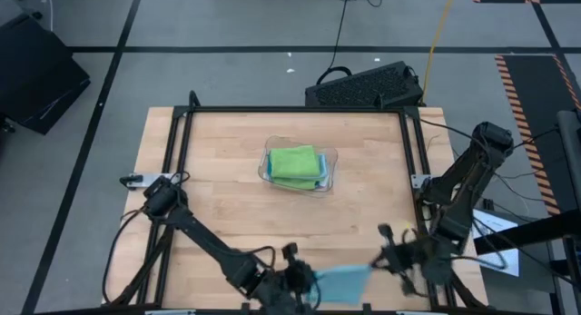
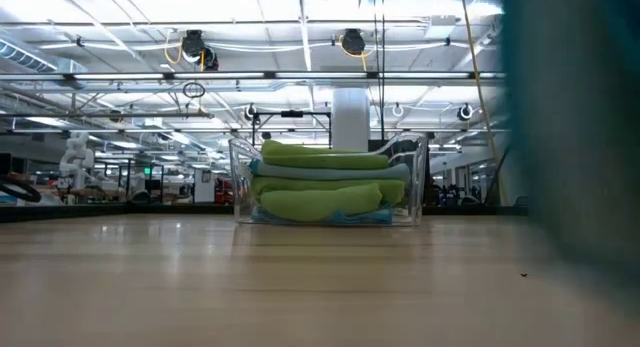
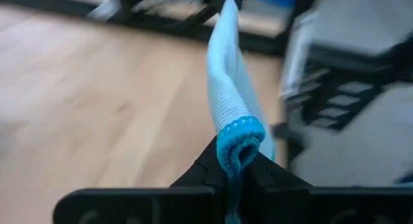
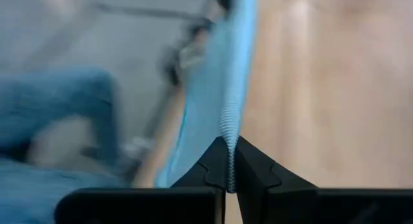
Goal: Fold microfiber towels
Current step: Fold the blue microfiber cloth
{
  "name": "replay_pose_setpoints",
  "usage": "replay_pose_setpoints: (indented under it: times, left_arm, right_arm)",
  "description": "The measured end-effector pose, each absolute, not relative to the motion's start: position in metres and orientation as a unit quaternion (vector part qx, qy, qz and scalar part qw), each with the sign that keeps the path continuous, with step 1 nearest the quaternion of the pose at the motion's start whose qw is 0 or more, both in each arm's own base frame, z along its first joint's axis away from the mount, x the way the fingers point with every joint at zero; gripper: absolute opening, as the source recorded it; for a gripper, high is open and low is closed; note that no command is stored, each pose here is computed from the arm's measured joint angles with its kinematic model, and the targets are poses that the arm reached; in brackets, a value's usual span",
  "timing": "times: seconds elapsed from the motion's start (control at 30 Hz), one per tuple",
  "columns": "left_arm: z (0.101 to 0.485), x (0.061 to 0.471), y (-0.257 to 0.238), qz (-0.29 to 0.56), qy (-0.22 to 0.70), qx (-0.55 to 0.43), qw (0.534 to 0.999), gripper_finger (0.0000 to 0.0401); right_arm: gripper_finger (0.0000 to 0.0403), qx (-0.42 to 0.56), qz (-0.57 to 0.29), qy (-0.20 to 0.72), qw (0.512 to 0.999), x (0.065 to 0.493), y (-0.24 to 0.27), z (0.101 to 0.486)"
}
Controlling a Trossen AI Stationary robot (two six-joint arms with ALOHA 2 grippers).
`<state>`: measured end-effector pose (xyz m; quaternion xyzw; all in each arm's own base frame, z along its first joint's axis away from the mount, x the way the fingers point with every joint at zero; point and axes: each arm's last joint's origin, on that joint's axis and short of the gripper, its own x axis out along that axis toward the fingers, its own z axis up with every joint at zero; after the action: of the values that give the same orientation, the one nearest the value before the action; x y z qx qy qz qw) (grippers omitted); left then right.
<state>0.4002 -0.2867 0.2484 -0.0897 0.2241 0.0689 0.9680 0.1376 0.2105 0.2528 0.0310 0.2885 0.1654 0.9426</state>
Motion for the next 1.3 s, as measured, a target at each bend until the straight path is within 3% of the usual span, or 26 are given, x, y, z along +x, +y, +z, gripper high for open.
replay_pose_setpoints:
  times: [0.2,0.43,0.73,1.03,1.3]
  left_arm:
    - [0.230,0.407,-0.243,0.179,0.298,-0.053,0.936,0.0007]
    - [0.222,0.417,-0.202,0.223,0.354,0.003,0.908,0.0023]
    - [0.185,0.410,-0.185,0.244,0.392,0.003,0.887,0.0015]
    - [0.173,0.400,-0.191,0.226,0.408,0.104,0.878,0.0011]
    - [0.164,0.391,-0.212,0.197,0.387,0.113,0.894,0.0007]
  right_arm:
    - [0.0008,-0.061,0.018,0.369,0.927,0.161,0.162,0.223]
    - [0.0009,-0.116,-0.037,0.388,0.913,0.176,0.125,0.187]
    - [0.0009,-0.146,-0.032,0.377,0.914,0.179,0.114,0.172]
    - [0.0009,-0.051,0.037,0.293,0.954,0.183,0.124,0.166]
    - [0.0009,0.001,0.051,0.285,0.957,0.178,0.128,0.159]
